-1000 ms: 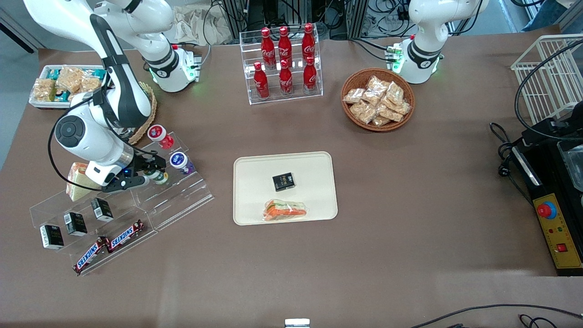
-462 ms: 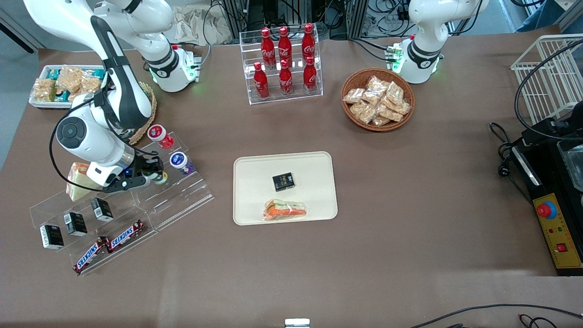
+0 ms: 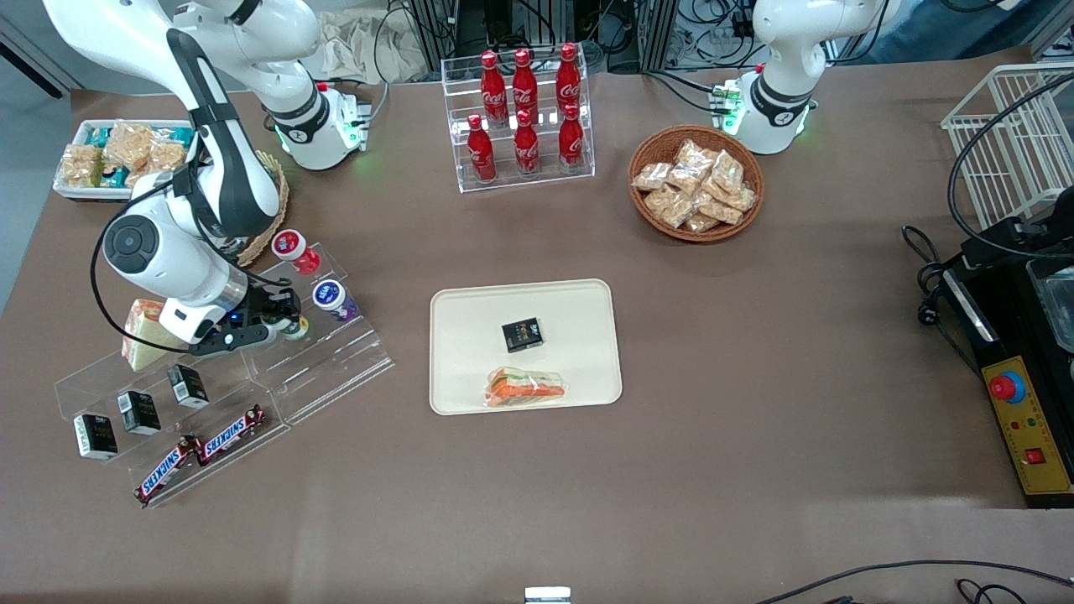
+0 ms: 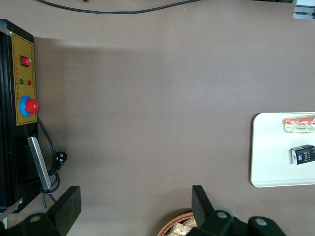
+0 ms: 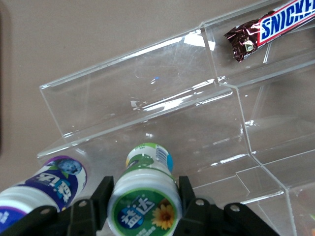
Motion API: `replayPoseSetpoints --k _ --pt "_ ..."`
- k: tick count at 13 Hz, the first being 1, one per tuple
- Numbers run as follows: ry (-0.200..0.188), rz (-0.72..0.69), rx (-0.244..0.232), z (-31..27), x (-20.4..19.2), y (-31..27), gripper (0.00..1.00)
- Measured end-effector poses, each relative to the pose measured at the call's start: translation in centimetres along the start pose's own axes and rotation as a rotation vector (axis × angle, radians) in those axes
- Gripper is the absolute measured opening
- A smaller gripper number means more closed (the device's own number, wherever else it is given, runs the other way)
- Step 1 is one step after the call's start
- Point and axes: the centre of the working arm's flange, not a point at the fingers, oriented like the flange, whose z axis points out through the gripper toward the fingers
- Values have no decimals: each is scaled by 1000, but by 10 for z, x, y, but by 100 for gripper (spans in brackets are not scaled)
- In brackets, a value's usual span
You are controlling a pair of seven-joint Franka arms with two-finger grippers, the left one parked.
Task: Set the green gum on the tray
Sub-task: 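Lift the green-labelled bottle out of the rack with the right gripper, then carry the held bottle over the cream tray beside the black packet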
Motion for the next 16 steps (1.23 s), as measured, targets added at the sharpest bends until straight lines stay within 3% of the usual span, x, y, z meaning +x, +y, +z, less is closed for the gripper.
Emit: replayPoseSetpoints --k 2,5,9,16 --pt "23 -14 -4 -16 4 0 59" --pt "10 -27 -3 -64 14 -3 59" --pt "63 -52 -5 -114 32 -39 59" --pt "50 219 51 -95 28 -214 59"
